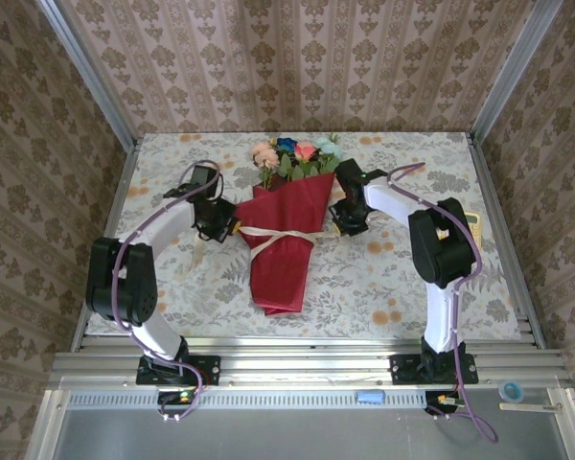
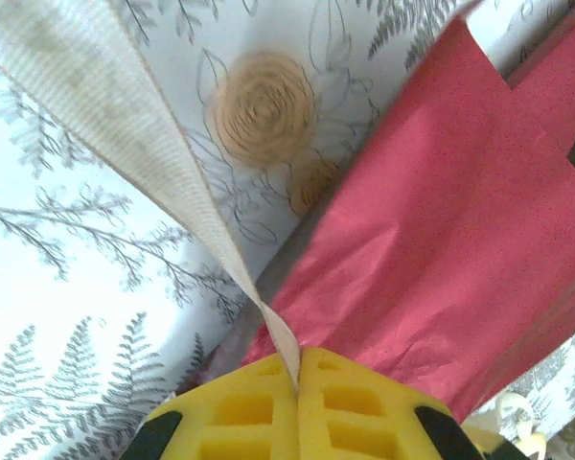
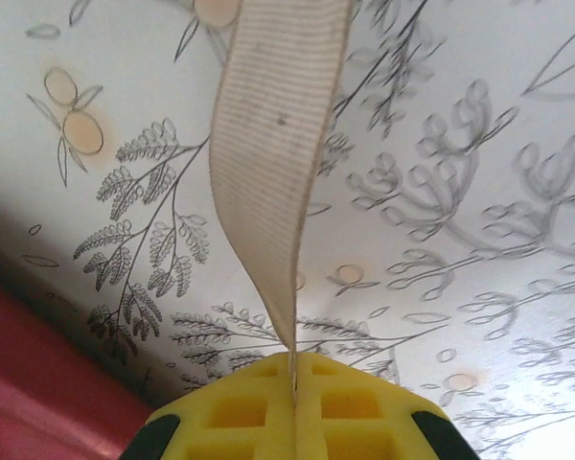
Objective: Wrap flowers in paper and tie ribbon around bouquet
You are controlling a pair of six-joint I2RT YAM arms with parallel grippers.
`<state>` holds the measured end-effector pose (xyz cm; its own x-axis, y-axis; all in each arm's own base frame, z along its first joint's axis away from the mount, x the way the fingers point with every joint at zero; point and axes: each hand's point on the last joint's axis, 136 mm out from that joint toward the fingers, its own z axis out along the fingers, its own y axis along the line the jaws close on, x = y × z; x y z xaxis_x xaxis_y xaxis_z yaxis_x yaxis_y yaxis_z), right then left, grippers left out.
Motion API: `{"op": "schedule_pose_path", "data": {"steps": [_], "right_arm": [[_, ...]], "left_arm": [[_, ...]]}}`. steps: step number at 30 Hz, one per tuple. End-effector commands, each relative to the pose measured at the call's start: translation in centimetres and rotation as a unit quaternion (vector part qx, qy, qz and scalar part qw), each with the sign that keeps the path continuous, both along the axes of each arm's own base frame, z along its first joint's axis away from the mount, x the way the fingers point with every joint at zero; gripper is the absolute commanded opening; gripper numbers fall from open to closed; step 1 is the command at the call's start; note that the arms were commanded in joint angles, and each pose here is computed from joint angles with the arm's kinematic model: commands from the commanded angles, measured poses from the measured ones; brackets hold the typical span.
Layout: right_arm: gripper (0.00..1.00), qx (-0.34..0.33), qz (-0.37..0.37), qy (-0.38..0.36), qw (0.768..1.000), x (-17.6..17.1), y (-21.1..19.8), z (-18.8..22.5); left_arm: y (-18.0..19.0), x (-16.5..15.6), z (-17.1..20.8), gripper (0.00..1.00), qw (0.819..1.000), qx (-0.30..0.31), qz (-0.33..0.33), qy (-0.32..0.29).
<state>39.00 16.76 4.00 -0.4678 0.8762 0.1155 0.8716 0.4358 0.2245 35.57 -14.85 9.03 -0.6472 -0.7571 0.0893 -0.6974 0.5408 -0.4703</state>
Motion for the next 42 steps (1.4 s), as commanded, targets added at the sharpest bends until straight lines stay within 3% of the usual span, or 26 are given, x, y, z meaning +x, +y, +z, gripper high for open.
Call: {"op": "schedule_pose_path", "data": {"steps": [1,19,26,32,37,42], "right_arm": [[0.00,-0.034,0.009,-0.025,0.999,-0.2,-3.1,1.2],[0.00,-0.063,-0.021,-0.026,0.997,0.0,-11.9,1.5],[0.00,-0.064,-0.019,-0.026,0.997,0.0,-12.2,1.4],[0.00,-0.050,-0.016,-0.024,0.998,0.1,-11.3,1.0],[0.00,-0.048,-0.017,-0.024,0.998,0.1,-11.1,1.1],[0.00,-0.046,-0.015,-0.025,0.999,0.1,-11.1,1.2]], "left_arm": [[1.9,-0.5,0.6,0.00,1.000,0.019,-0.003,-0.007],[7.6,-0.2,-0.8,0.00,0.998,0.015,0.058,0.008],[8.6,-0.7,-2.3,0.00,0.998,0.038,0.050,0.028],[6.5,-0.8,-4.8,0.00,0.998,0.026,0.012,0.061],[5.8,-1.7,-5.5,0.34,0.996,0.034,0.009,0.080],[4.9,-2.8,-3.8,0.49,0.996,0.031,0.037,0.075]]}}
